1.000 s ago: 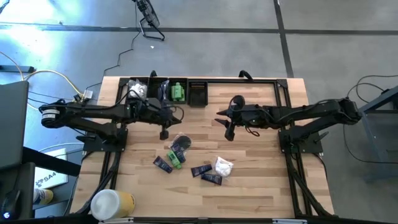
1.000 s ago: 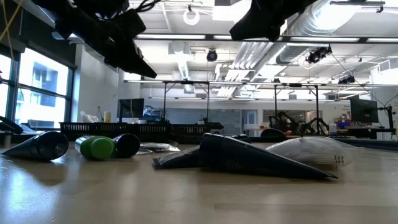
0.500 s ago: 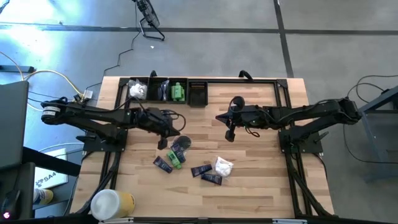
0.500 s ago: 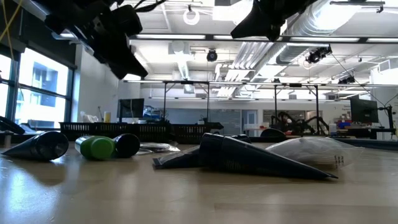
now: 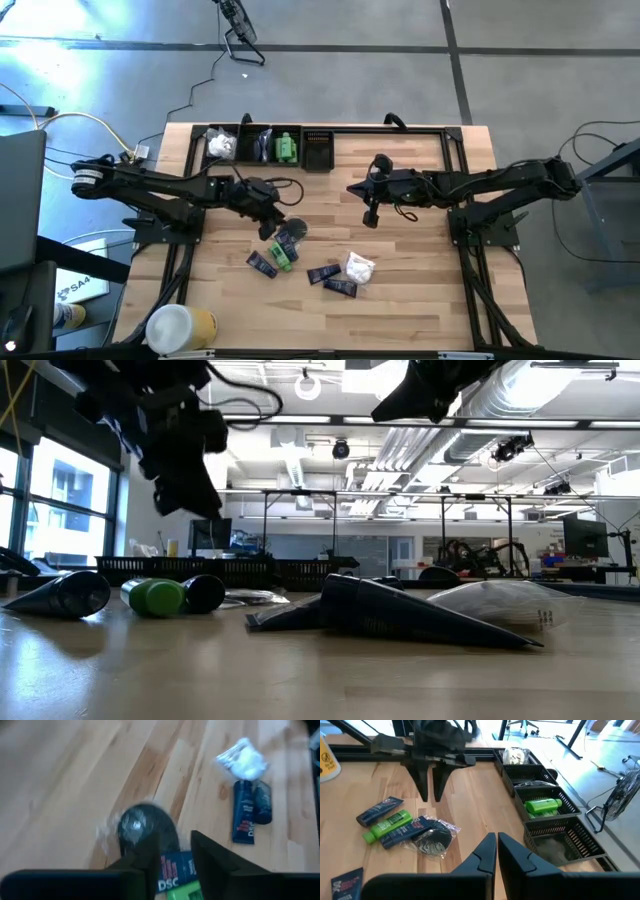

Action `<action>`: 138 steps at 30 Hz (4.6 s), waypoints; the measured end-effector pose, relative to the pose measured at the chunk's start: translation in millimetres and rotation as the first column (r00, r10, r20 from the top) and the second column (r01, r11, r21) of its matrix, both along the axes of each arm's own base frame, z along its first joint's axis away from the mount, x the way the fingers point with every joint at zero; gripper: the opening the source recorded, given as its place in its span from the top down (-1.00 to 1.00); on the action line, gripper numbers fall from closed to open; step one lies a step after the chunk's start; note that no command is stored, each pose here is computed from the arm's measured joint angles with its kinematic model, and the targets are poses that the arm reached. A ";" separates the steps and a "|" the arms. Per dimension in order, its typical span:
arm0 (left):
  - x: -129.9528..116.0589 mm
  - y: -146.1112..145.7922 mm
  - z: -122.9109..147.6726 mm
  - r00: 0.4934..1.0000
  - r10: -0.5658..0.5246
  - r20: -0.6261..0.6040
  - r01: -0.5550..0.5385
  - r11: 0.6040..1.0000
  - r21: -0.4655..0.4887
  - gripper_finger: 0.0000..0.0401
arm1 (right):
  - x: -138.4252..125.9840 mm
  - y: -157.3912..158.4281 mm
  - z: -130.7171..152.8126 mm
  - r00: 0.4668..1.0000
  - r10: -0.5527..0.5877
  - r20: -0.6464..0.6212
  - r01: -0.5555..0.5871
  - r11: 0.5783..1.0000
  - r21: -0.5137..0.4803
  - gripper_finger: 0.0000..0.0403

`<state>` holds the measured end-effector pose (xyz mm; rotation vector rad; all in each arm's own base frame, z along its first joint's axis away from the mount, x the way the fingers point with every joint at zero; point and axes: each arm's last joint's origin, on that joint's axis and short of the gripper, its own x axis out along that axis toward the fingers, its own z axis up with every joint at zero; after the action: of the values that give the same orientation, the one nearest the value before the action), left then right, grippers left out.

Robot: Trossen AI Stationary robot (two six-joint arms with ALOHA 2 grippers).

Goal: Pick & Place Travel size toiletries
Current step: Put the shave cream into the right black bin

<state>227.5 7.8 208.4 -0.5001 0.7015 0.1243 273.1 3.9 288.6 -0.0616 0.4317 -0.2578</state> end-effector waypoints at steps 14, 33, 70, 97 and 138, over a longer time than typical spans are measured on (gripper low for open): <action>5.2 15.9 -29.1 0.982 -0.034 -0.185 -0.032 0.938 -0.344 0.22 | -0.4 -0.9 -0.7 1.000 0.012 -0.020 -0.013 0.999 -0.039 0.94; 15.4 27.9 -68.1 0.948 -0.074 -0.310 -0.042 0.935 -0.351 0.22 | -1.0 -0.9 -2.0 0.999 0.012 -0.035 -0.014 0.999 -0.039 0.94; 22.5 27.6 -71.6 0.959 -0.154 -0.238 0.058 0.928 -0.367 0.22 | -1.0 -1.0 -2.1 0.999 0.012 -0.035 -0.013 0.999 -0.040 0.94; 25.9 25.3 -78.5 0.948 -0.245 -0.204 0.133 0.886 -0.444 0.91 | -1.1 -1.0 -2.5 0.999 0.010 -0.038 -0.012 0.999 -0.036 0.94; 82.3 48.0 20.4 0.939 -0.336 -0.075 0.335 0.942 -0.022 1.00 | -9.3 -0.8 -16.1 0.982 -0.007 -0.187 0.008 1.000 0.008 0.94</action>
<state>309.8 55.8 228.8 -0.3790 0.8552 -0.1817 263.8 3.0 272.5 -0.0762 0.6198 -0.2586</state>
